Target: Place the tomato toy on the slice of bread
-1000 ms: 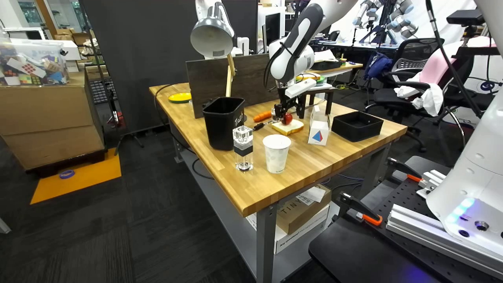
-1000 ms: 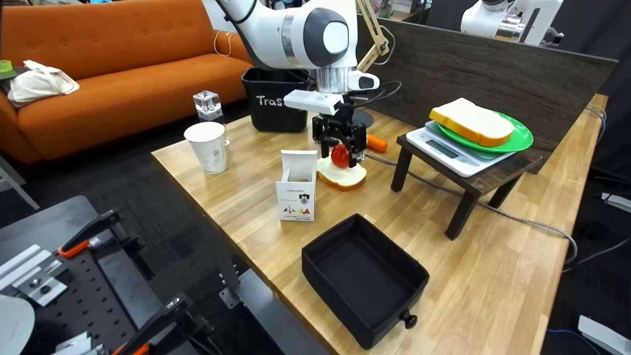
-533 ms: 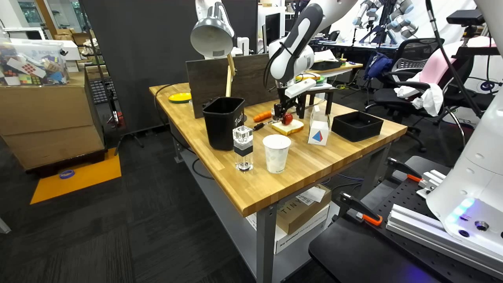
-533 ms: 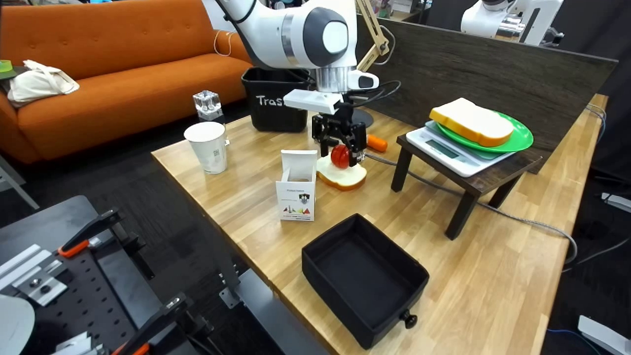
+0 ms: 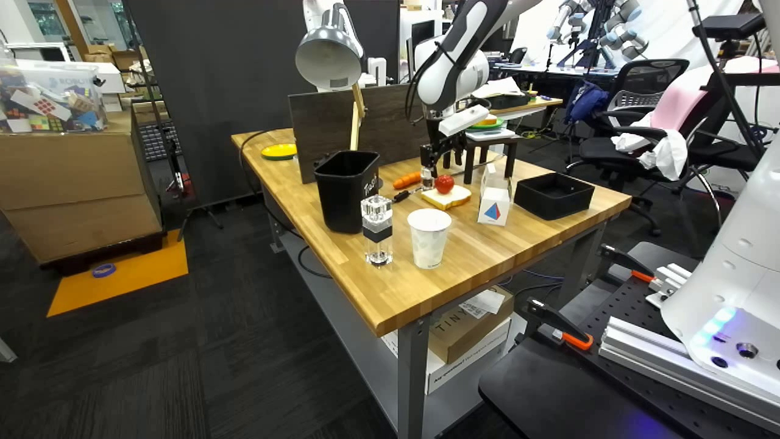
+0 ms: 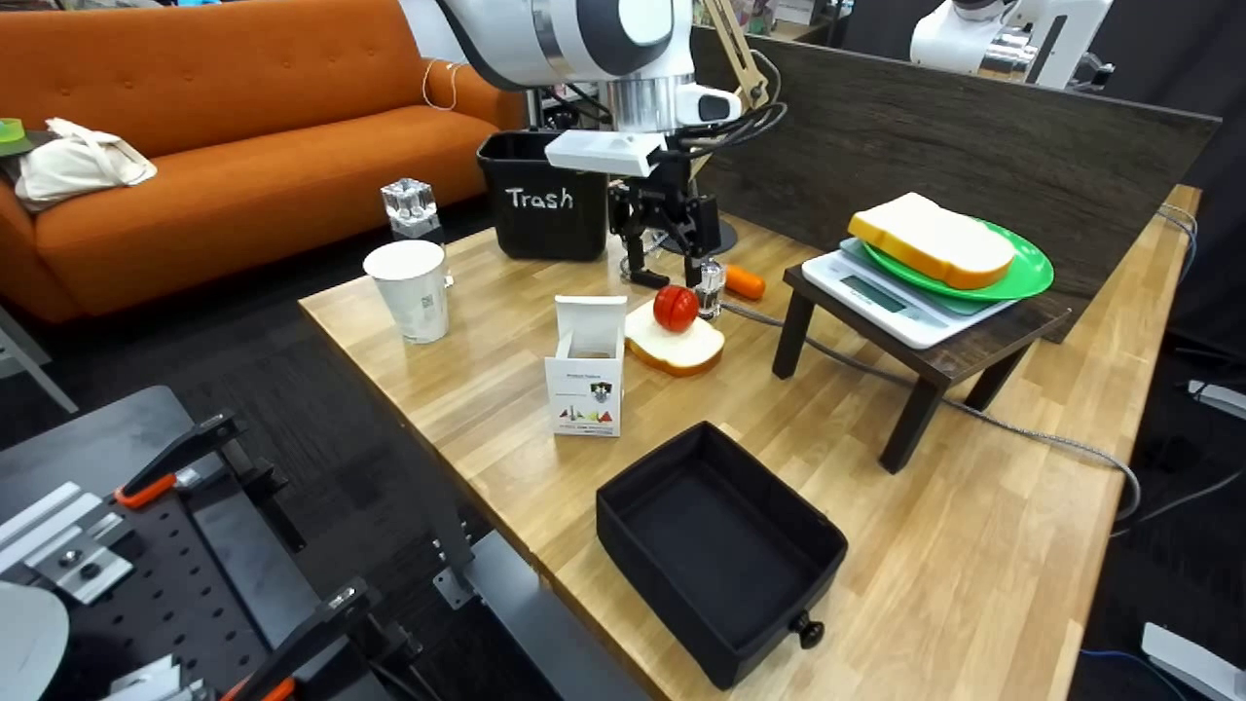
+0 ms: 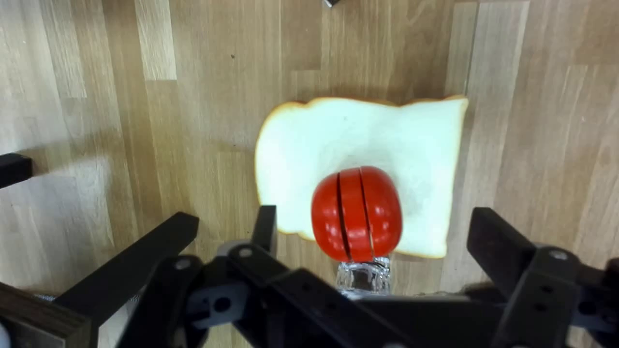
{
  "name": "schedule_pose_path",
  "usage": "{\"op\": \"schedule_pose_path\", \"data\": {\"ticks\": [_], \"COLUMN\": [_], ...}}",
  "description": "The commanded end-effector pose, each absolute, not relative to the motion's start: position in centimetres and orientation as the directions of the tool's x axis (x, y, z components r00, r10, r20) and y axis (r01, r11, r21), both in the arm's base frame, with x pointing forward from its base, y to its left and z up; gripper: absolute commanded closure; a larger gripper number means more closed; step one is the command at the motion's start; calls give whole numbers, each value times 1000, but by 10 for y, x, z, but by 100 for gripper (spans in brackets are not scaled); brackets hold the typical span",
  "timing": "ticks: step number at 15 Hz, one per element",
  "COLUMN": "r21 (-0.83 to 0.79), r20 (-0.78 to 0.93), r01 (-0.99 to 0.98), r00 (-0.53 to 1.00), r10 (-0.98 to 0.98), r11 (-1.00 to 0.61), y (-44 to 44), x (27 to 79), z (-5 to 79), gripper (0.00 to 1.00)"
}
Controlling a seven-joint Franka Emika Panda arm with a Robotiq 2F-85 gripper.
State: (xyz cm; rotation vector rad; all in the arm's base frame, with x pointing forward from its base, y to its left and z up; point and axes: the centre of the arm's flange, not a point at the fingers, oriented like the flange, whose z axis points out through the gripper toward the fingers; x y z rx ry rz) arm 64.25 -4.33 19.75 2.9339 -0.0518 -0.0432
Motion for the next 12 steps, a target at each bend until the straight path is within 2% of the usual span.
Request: {"op": "schedule_pose_path", "data": {"ticks": [1,4,5,12], "r21": [204,156,192,185], "r20": [4,-5,-22,-22], "r01": [-36,-31,-33,-33], "r00": [999,999,999,999], "r10": [-36,-32,-37,-38], "r11": [-978,-987,-981,-982], "y": [-39,-39,-38,-37], "x": [613,594,616,603], "z": [222,237,227,233], "gripper": [0,0,0,0]}}
